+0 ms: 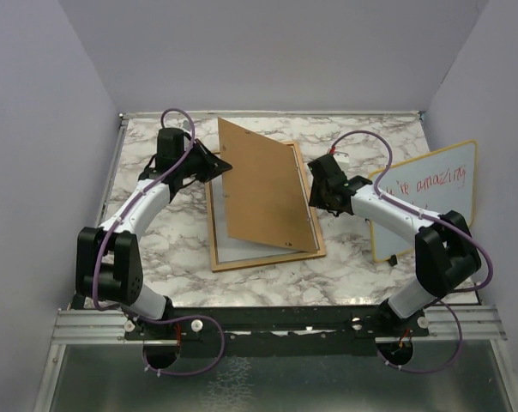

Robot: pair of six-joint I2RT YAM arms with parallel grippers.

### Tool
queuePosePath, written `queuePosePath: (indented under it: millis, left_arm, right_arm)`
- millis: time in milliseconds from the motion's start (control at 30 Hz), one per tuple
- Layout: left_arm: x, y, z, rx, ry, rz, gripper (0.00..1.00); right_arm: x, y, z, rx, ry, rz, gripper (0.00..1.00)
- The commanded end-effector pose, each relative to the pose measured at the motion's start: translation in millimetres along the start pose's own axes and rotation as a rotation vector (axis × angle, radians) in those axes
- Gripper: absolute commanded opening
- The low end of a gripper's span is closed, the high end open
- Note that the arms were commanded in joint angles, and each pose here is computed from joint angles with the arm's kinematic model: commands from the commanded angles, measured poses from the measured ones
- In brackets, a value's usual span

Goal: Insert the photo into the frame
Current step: Turn over the photo frame item on the photo frame.

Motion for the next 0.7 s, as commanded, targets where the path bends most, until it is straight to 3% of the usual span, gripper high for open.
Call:
queuePosePath:
  millis: [0, 333, 467, 667]
  left_arm:
    - [-5, -9, 7, -0.033, -0.025, 0.051, 0.00]
    - [-7, -19, 38, -0.043, 0.060, 0.063, 0.02]
    - [-7, -23, 53, -0.052, 0.119, 0.072, 0.31]
    - [-4, -23, 73, -0.076, 0.216, 0.056, 0.47]
  right_arm:
    - [3, 1, -2, -0.023, 0.012, -0.006, 0.49]
    - [3, -2, -3, -0.024, 0.014, 0.000, 0.49]
    - [3, -3, -3, -0.023, 0.018, 0.004, 0.49]
    - [3, -4, -3, -0.023, 0.023, 0.004, 0.49]
Point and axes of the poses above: each gripper's point midway between its finger pads, its own x axis back along the fingers, its own z axis along the line the jaws close on, y = z × x, the point moved 2 cm from there along x, back along the fingers, and after that the axes turned 2 degrees about x, right-handed, at the moved point
